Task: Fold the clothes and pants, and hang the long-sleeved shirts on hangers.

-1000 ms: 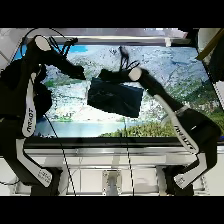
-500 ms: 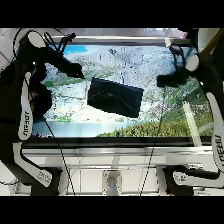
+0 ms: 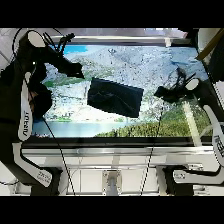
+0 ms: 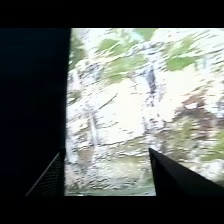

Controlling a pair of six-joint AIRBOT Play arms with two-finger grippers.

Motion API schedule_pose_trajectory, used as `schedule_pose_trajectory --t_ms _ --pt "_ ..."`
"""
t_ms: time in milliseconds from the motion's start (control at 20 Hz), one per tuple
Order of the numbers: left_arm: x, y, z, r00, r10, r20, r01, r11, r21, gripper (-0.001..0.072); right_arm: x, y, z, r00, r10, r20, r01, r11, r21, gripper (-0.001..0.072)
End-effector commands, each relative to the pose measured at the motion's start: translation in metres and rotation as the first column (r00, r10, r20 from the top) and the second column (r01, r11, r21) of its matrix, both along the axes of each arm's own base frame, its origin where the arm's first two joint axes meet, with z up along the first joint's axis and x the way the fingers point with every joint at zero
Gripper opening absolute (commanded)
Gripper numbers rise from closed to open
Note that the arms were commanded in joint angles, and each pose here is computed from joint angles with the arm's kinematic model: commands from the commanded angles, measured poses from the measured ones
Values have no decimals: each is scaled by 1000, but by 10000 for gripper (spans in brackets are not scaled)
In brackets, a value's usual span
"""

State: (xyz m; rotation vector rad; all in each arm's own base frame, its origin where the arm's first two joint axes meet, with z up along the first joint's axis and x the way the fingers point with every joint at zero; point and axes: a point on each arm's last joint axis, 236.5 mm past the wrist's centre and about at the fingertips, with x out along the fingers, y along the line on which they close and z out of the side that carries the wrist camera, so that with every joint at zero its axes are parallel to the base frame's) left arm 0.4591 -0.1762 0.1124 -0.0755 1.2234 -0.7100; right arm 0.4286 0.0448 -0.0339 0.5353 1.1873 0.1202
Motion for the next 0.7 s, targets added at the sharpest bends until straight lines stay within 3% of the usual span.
schedule_pose_trajectory --t_ms 0,100,300,650 --pt "-2 -4 2 1000 10 -18 -10 1000 -21 18 -1 65 -18 999 18 -42 2 904 427 672" --pt "-3 -5 3 1000 17 -25 -18 999 -30 18 -10 82 -38 992 62 -108 8 834 551 698" --pt "-3 -6 4 999 24 -32 -25 999 -35 18 5 96 -46 996 33 -82 31 743 669 706" --pt "-3 -6 4 999 24 -31 -25 999 -35 18 0 117 -51 994 90 -57 -29 746 665 690"
